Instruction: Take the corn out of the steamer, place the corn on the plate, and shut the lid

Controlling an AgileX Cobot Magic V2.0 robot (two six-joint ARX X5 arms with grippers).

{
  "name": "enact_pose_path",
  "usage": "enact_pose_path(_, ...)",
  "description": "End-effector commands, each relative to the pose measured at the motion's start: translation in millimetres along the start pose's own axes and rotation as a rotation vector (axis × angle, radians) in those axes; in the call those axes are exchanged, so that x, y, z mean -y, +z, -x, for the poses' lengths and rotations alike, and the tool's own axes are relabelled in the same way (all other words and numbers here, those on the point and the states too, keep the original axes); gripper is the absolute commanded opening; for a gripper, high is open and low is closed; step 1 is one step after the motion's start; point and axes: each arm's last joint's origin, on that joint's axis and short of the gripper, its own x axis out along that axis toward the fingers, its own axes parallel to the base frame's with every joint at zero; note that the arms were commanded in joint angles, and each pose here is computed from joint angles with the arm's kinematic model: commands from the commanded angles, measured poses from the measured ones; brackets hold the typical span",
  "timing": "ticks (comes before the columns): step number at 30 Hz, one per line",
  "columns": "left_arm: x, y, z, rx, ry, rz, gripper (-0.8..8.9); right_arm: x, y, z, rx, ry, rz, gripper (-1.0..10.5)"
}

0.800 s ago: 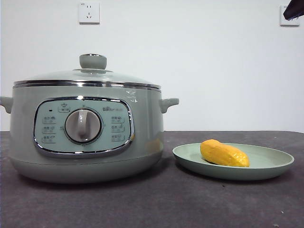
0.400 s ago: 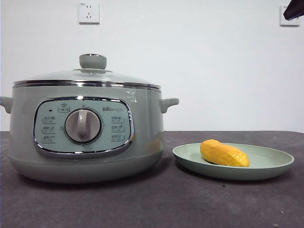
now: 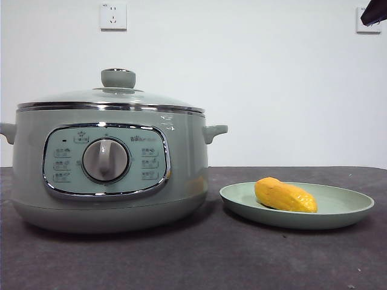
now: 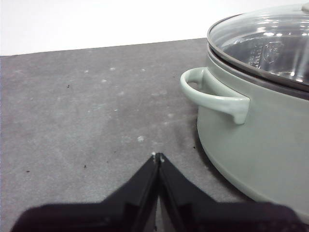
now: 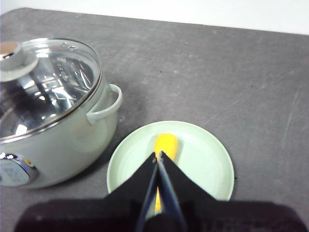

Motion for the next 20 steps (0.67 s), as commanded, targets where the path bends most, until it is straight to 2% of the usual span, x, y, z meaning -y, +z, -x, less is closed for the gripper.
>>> enact_pose_path(1,-0.1,-4.4,-1.2,-0.011,-0.001,-0.009,-0.03,1.6,-3.1,3.9,0.001,-0.01,0.102,0.0)
enact_pose_path(3,-0.1,-4.4,-1.2,-0.011,-0.001,-0.009,-0.03,5.1,-5.8,7.6,-0.001,-0.031,0.152,0.0)
enact_pose_path(5,-0.1,-4.4,-1.2,-0.011,-0.001,-0.009,-0.03,11.3,-11.2,9.3,0.02,-0.071,0.156,0.0)
enact_pose_path(7,-0.1,-4.5,-1.2,-0.011,-0.001,-0.009,-0.03,18.1,-20.9,9.3,0.064,-0.097,0.128,0.0)
enact_pose_path(12,-0.1,-4.4,-1.2,-0.011,-0.001,-0.009,-0.03,32.7,-58.9,8.5,0.203,-0.087,0.054,0.0)
enact_pose_path(17,-0.1,-4.4,-1.2,-0.011,-0.001,-0.009,-0.03,44.1,-93.9,3.8,0.215,-0.196,-0.029,0.0)
enact_pose_path(20,-0.1,-4.4,-1.2,-0.011,-0.001,-0.009,-0.03,47.2,-110.4,-2.3,0.214,-0.227,-0.042,0.0)
